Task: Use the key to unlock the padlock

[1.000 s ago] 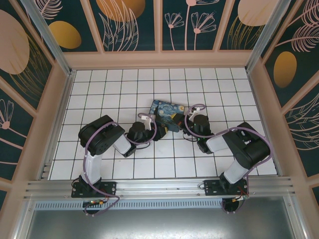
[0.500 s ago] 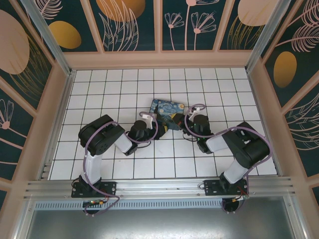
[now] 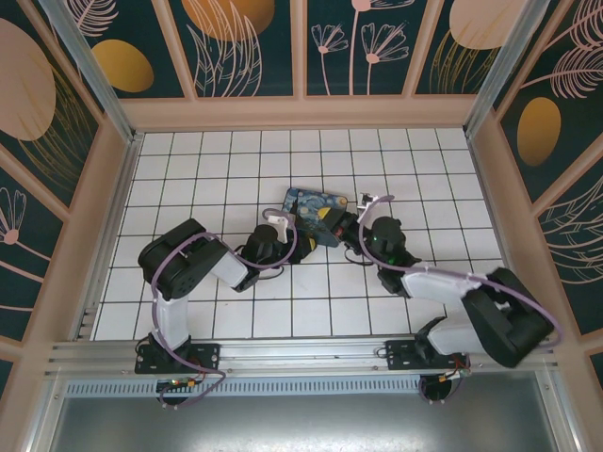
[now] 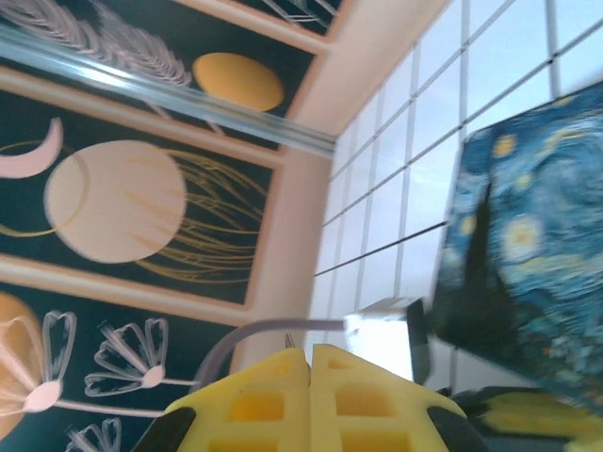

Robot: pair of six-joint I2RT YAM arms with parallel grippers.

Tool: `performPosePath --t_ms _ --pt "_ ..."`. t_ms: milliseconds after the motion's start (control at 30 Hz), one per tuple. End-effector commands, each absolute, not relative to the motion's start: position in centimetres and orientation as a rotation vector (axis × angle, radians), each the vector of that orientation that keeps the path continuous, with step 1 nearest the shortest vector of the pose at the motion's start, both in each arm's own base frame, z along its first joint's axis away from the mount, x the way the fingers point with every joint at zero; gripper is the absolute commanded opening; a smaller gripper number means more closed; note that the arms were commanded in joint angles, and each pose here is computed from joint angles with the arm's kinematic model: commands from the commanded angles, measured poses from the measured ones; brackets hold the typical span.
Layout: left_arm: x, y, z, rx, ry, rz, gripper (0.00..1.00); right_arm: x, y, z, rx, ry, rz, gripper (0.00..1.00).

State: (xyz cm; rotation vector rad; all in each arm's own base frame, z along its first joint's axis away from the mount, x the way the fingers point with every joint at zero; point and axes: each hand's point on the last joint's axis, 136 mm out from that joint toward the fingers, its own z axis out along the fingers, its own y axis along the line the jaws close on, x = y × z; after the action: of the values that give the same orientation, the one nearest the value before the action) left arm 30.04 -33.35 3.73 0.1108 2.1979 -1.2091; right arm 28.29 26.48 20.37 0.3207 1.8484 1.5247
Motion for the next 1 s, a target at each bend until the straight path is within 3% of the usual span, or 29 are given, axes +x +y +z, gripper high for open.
performPosePath --t_ms 0,333,967 --pt "28.3 -32.9 1.9 0.074 2.345 -1.222 0.0 26.0 25.1 18.3 0.342 1.877 1.444 0.0" --pt "26.1 -33.7 4.9 0.053 2.358 -1.426 0.0 20.4 23.3 13.7 0.36 1.944 1.406 0.0" --pt "24.7 -33.7 9.2 -0.087 2.297 -1.68 0.0 17.4 21.1 9.5 0.515 2.005 1.466 0.0"
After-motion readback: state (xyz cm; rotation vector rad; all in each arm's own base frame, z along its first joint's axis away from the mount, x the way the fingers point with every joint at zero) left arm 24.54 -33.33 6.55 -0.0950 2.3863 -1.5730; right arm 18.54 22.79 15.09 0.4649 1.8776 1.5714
